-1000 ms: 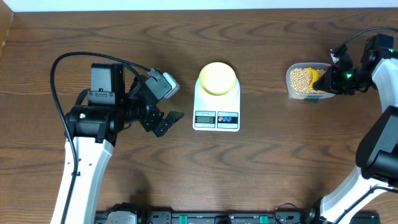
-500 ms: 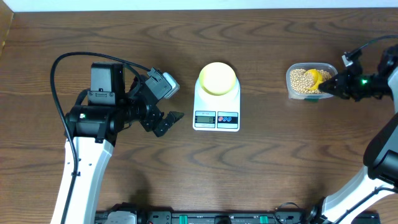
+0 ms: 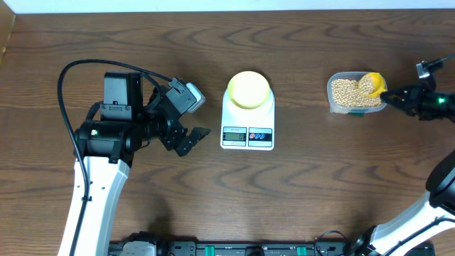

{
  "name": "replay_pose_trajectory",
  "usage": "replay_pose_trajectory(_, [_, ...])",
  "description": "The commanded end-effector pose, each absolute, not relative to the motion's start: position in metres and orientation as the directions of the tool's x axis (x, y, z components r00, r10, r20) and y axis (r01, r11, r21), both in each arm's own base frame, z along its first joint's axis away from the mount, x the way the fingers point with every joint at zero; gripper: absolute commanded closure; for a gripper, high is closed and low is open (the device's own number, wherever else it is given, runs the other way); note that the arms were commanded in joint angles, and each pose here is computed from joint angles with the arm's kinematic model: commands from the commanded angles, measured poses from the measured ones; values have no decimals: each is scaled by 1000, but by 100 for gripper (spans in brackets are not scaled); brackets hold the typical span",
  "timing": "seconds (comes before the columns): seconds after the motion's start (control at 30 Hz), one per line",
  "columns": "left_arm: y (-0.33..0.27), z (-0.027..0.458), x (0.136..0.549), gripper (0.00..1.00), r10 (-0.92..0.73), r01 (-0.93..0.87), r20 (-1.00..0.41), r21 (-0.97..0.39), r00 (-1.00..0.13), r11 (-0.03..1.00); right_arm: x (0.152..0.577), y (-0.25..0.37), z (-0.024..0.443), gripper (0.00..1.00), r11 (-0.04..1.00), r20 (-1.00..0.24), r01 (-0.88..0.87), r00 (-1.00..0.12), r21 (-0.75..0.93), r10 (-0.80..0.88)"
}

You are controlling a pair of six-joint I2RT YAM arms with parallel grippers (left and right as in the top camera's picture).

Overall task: Scoop item into bowl and weigh 50g on scale
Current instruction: 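Carry the filled scoop with the right gripper over the yellow bowl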

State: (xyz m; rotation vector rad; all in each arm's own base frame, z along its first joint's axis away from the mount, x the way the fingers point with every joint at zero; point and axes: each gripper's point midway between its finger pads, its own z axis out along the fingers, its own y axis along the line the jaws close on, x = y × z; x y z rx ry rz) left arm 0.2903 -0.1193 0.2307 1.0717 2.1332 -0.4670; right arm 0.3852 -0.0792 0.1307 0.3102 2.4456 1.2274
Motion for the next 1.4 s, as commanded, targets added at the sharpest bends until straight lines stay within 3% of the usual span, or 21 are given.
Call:
replay_pose_trajectory(0.0, [-119, 237, 292, 1, 541, 800, -730, -13, -417, 600, 388, -78, 139, 99, 533, -266, -22, -884, 846, 384])
replay_pose_trajectory(0.37, [-119, 237, 292, 1, 541, 800, -730, -13, -417, 600, 395, -61, 164, 99, 409, -276, -94, -868, 907, 413])
replay_pose_trajectory(0.77, [-119, 237, 292, 1, 541, 800, -730, -13, -417, 600, 402, 18, 176, 99, 322, -267, -174, -924, 931, 273])
replay_pose_trajectory(1.0, [-119, 237, 292, 1, 541, 800, -730, -13, -417, 600, 405, 65, 175, 99, 295, -221, -159, -957, 942, 189])
replay_pose_trajectory(1.37, [-119, 237, 292, 1, 541, 800, -730, -13, -417, 600, 409, 134, 166, 99, 332, -286, -261, -958, 907, 29])
